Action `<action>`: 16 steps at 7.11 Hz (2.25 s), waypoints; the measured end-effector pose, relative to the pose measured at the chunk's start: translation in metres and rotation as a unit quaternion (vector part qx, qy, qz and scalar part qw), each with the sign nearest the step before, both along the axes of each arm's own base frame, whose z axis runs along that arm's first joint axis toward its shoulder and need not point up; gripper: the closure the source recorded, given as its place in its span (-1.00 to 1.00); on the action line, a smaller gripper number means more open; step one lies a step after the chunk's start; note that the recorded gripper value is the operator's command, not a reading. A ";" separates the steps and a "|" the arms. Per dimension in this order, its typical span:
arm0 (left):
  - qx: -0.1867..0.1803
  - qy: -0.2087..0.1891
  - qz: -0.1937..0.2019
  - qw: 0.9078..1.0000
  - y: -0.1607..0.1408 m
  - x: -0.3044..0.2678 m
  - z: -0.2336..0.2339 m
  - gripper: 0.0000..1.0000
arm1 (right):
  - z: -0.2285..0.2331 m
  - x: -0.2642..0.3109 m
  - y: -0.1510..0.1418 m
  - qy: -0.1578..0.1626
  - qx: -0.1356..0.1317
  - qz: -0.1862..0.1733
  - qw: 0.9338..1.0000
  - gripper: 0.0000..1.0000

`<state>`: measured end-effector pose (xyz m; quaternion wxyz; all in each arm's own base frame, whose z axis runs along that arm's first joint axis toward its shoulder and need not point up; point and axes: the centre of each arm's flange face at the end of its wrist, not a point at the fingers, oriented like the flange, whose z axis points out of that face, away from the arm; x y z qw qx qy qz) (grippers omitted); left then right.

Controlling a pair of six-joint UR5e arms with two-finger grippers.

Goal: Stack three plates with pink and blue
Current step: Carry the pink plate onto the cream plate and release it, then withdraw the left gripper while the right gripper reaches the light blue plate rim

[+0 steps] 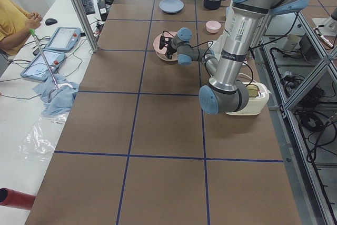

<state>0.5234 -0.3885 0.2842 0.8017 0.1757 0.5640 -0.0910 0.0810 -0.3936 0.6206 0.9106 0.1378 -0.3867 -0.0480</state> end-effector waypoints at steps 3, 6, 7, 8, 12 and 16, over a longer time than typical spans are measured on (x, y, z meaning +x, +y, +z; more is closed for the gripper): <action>0.008 -0.005 0.001 1.000 -0.001 -0.004 0.002 1.00 | 0.000 0.000 0.000 0.000 -0.001 0.000 1.000 -1.00; 0.027 -0.012 0.007 1.000 0.004 -0.014 0.004 -0.99 | 0.000 0.000 0.000 0.000 -0.001 0.000 1.000 -1.00; 0.027 -0.016 0.008 0.999 0.004 -0.014 0.009 -1.00 | 0.001 0.000 0.000 0.000 -0.001 0.000 1.000 -1.00; 0.028 -0.019 0.008 0.999 0.005 -0.016 0.012 -1.00 | 0.002 0.000 0.000 0.000 -0.002 0.000 1.000 -1.00; 0.154 -0.086 0.101 0.979 -0.006 -0.134 0.022 -1.00 | 0.015 -0.015 0.009 -0.013 -0.045 0.032 0.998 -0.95; 0.199 -0.125 0.133 0.963 -0.004 -0.222 0.055 -1.00 | 0.068 -0.117 0.036 -0.037 -0.056 0.121 0.990 -0.83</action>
